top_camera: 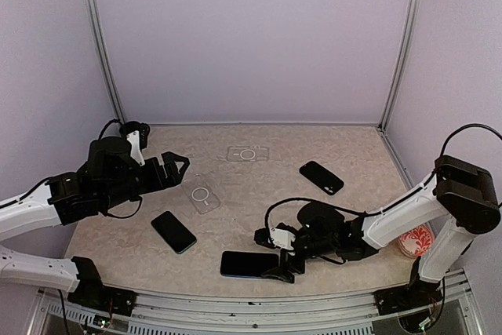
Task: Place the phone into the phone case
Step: Pick up the phone at the center of the board, then pass from the right arm to the left, then pass from the left arm to the right
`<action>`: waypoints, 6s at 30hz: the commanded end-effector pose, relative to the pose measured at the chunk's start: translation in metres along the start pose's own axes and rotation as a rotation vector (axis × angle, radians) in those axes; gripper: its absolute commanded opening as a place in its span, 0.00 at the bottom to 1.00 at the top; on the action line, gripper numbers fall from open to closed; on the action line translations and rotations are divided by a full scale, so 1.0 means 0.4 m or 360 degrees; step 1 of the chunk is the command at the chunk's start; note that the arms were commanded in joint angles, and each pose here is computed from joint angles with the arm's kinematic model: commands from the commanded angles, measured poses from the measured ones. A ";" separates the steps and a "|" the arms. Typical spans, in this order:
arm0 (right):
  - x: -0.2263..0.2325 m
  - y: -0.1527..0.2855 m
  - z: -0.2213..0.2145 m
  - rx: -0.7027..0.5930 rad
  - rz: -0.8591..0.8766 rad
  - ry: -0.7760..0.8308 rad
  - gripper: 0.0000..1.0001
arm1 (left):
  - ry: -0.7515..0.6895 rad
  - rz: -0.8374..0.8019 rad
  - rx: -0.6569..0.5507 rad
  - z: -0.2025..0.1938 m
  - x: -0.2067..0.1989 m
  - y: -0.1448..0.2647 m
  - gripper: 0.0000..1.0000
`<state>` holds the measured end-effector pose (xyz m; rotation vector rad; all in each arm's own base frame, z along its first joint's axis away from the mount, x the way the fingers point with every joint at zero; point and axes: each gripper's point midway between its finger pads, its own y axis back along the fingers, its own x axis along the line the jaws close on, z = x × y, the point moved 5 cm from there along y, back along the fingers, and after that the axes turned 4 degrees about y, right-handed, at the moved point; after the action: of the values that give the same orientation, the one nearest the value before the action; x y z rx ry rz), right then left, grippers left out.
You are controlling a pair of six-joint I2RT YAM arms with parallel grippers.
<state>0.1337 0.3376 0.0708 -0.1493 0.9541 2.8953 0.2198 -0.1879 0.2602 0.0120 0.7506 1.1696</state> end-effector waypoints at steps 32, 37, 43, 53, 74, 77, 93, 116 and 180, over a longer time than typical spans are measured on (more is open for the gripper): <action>0.027 -0.061 -0.107 0.0047 0.0110 -0.0118 0.92 | 0.0175 -0.0014 -0.0153 0.089 0.047 0.026 0.99; 0.029 -0.068 -0.115 0.0061 0.0116 -0.0126 0.84 | 0.0183 -0.0021 -0.0170 0.093 0.047 0.035 0.99; 0.027 -0.066 -0.114 0.0056 0.0105 -0.0110 0.72 | 0.0196 -0.0011 -0.0112 0.067 0.057 0.024 0.99; 0.010 -0.033 -0.068 -0.0056 0.0018 -0.0065 0.64 | 0.0169 0.0009 0.0118 -0.053 0.068 -0.019 0.99; -0.057 0.061 0.072 -0.0315 -0.0294 0.0018 0.62 | 0.0165 -0.0132 0.0490 -0.246 0.050 -0.110 0.99; -0.066 0.078 0.088 -0.0348 -0.0348 0.0023 0.62 | 0.0140 -0.0151 0.0555 -0.269 0.040 -0.126 0.99; -0.078 0.113 0.139 -0.0366 -0.0484 0.0125 0.63 | 0.0172 -0.0721 0.0672 -0.286 -0.082 -0.130 0.97; -0.050 0.137 0.196 -0.0455 -0.0505 0.0243 0.63 | 0.0196 -0.1126 0.0939 -0.338 -0.170 -0.131 0.84; -0.112 0.412 0.424 -0.1111 0.0068 -0.0796 0.99 | -0.0185 -0.1562 0.0317 -0.097 -0.308 0.038 0.00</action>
<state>0.1618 0.2953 0.2804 0.3804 -0.0274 2.7843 0.1634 -0.2982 0.2616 0.0158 0.7580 0.1992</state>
